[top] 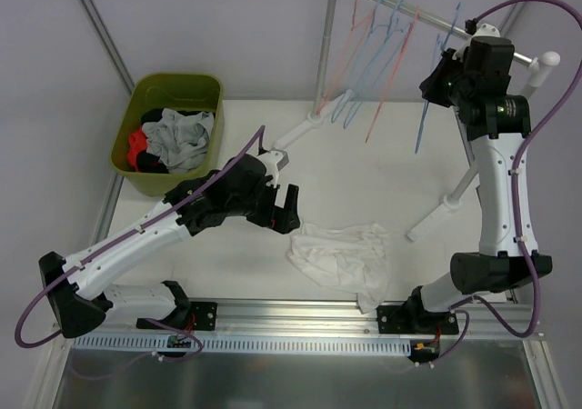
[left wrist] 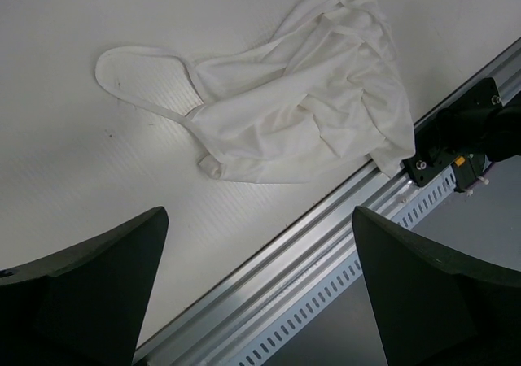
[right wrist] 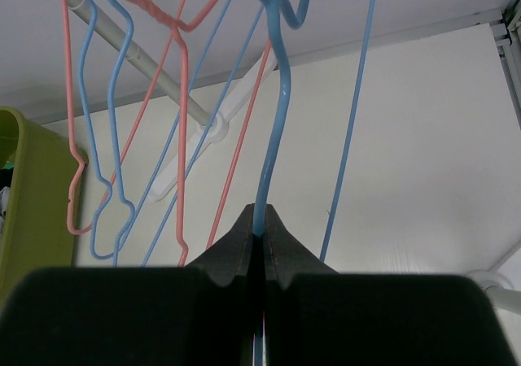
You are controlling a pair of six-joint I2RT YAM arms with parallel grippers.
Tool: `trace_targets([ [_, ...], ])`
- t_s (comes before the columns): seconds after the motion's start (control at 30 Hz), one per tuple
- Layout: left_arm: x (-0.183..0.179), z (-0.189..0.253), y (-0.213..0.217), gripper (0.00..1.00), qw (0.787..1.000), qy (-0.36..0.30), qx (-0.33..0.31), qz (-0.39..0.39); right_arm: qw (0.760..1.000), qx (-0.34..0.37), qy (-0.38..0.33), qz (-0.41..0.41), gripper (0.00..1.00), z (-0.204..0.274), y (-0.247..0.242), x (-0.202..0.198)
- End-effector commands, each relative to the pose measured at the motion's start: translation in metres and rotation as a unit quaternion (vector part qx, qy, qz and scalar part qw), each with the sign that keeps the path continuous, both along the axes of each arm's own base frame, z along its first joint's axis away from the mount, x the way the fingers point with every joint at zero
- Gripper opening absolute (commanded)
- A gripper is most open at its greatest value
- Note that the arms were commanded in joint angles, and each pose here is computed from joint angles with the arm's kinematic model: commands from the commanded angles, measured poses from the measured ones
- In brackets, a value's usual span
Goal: Remove the tank top from the hanger
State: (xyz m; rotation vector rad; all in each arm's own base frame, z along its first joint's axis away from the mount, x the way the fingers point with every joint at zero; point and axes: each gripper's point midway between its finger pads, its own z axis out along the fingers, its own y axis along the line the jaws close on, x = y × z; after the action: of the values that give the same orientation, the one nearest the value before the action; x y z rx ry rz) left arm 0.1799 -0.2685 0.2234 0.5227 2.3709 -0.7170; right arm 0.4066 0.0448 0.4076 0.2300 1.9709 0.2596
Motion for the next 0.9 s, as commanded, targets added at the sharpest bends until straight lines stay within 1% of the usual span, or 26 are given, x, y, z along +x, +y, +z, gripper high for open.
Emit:
trace_targets([
  [0.0,-0.005,0.008,0.002,0.99,1.000,-0.007,-0.009,-0.019,0.998,0.002,-0.068,-0.004,0.00,0.038,-0.002,0.018],
  [0.1,-0.006,0.011,-0.003,0.99,1.000,-0.002,-0.013,-0.027,0.999,0.015,-0.039,-0.004,0.00,0.014,0.002,0.029],
  [0.17,-0.006,0.011,-0.005,0.99,0.999,0.002,-0.014,-0.030,0.999,0.018,-0.044,0.002,0.00,0.010,0.010,0.030],
  [0.2,-0.005,0.012,-0.007,0.99,0.999,0.002,-0.013,-0.032,0.999,0.021,-0.030,0.001,0.00,-0.005,0.012,0.030],
  [0.27,-0.005,0.013,-0.010,0.99,0.999,0.003,-0.013,-0.038,0.999,0.028,-0.038,0.006,0.00,-0.006,0.018,0.030],
  [0.4,0.000,0.017,-0.019,0.99,0.999,0.000,-0.011,-0.049,0.999,0.034,-0.029,0.018,0.00,-0.016,0.032,0.032],
  [0.47,0.001,0.018,-0.022,0.99,0.999,0.002,-0.012,-0.053,0.999,0.035,-0.031,0.005,0.00,-0.017,0.033,0.034],
  [0.5,0.004,0.019,-0.026,0.99,0.998,0.004,-0.012,-0.053,0.999,0.037,-0.028,0.003,0.01,-0.019,0.034,0.035],
  [0.53,0.004,0.018,-0.029,0.99,0.998,0.006,-0.012,-0.054,0.999,0.043,-0.028,-0.004,0.05,-0.020,0.034,0.036],
  [0.57,0.004,0.019,-0.032,0.99,0.998,0.008,-0.014,-0.058,0.998,0.046,-0.030,-0.006,0.18,-0.017,0.033,0.034],
  [0.6,0.007,0.019,-0.038,0.99,0.998,0.010,-0.012,-0.062,0.998,0.047,-0.033,-0.009,0.25,-0.015,0.032,0.032],
  [0.63,0.007,0.019,-0.042,0.99,0.998,0.012,-0.012,-0.068,0.998,0.046,-0.033,-0.018,0.35,-0.016,0.028,0.029],
  [0.67,0.007,0.019,-0.047,0.99,0.997,0.012,-0.011,-0.073,0.998,0.048,-0.044,-0.024,0.46,-0.006,0.025,0.018],
  [0.73,0.008,0.015,-0.060,0.99,0.996,0.016,-0.004,-0.085,0.997,0.051,-0.053,-0.039,0.56,-0.001,0.014,0.005],
  [0.77,0.008,0.020,-0.066,0.99,0.996,0.011,-0.006,-0.090,0.997,0.057,-0.042,-0.044,0.68,-0.011,0.012,-0.002],
  [0.8,0.009,0.009,-0.074,0.99,0.995,0.019,0.007,-0.095,0.995,0.064,-0.058,-0.052,0.74,0.000,0.002,-0.017],
  [0.83,0.011,0.004,-0.079,0.99,0.995,0.020,0.013,-0.093,0.995,0.065,-0.055,-0.055,0.81,-0.003,-0.002,-0.026],
  [0.87,0.012,0.001,-0.084,0.99,0.995,0.024,0.016,-0.094,0.995,0.062,-0.039,-0.062,0.94,-0.017,-0.007,-0.035],
])
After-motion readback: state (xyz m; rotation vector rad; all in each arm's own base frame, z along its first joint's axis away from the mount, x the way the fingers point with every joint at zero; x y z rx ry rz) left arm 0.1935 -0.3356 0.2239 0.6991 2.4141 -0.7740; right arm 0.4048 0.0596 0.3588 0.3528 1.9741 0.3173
